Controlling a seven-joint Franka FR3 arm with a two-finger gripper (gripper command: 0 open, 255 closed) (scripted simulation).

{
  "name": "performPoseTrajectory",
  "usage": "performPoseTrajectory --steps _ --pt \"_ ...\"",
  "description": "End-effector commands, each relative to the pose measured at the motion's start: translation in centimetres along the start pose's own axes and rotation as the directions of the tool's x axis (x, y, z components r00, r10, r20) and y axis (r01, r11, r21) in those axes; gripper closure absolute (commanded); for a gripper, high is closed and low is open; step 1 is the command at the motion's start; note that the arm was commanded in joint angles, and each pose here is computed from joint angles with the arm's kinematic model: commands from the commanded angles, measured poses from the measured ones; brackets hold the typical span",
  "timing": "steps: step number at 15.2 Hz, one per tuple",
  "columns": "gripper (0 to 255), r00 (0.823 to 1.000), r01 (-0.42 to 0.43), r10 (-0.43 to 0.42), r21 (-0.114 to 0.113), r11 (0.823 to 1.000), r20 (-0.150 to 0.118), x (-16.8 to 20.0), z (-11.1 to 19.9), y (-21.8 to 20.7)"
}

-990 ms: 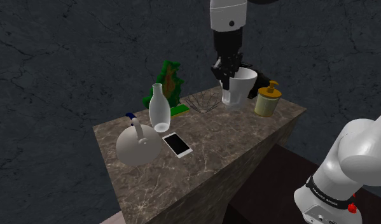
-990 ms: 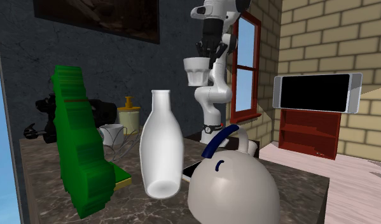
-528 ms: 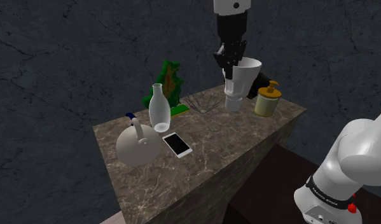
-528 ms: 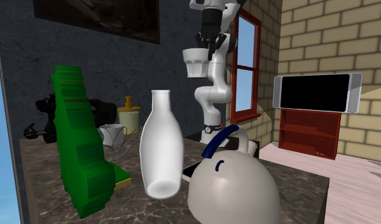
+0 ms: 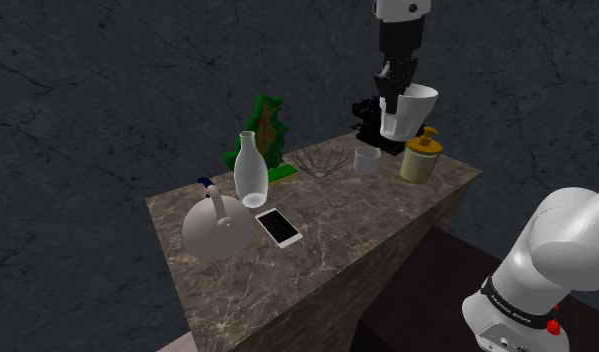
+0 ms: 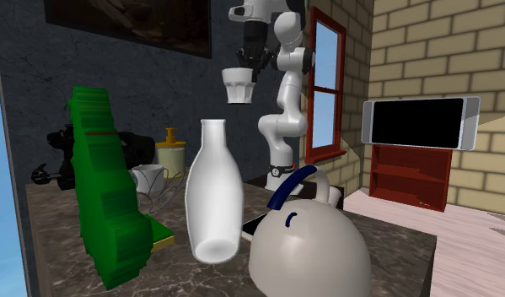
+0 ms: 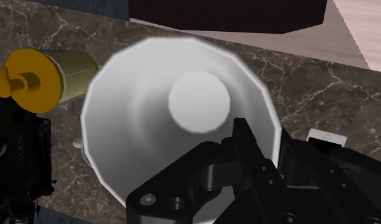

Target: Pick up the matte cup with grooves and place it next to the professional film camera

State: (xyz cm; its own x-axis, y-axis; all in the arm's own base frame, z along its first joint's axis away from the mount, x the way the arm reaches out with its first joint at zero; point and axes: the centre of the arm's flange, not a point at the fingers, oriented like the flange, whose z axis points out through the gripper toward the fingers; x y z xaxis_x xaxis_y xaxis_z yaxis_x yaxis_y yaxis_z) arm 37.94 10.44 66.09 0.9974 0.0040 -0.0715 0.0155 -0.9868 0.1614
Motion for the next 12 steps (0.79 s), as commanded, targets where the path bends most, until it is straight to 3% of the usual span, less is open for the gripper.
performPoseTrajectory --steps 1,12 --pt "255 1.0 0.002 -0.002 0.0 1.0 0.0 -0.5 0.5 2.6" --pt "255 1.0 0.002 -0.002 0.0 1.0 0.0 -3.0 3.0 16.7"
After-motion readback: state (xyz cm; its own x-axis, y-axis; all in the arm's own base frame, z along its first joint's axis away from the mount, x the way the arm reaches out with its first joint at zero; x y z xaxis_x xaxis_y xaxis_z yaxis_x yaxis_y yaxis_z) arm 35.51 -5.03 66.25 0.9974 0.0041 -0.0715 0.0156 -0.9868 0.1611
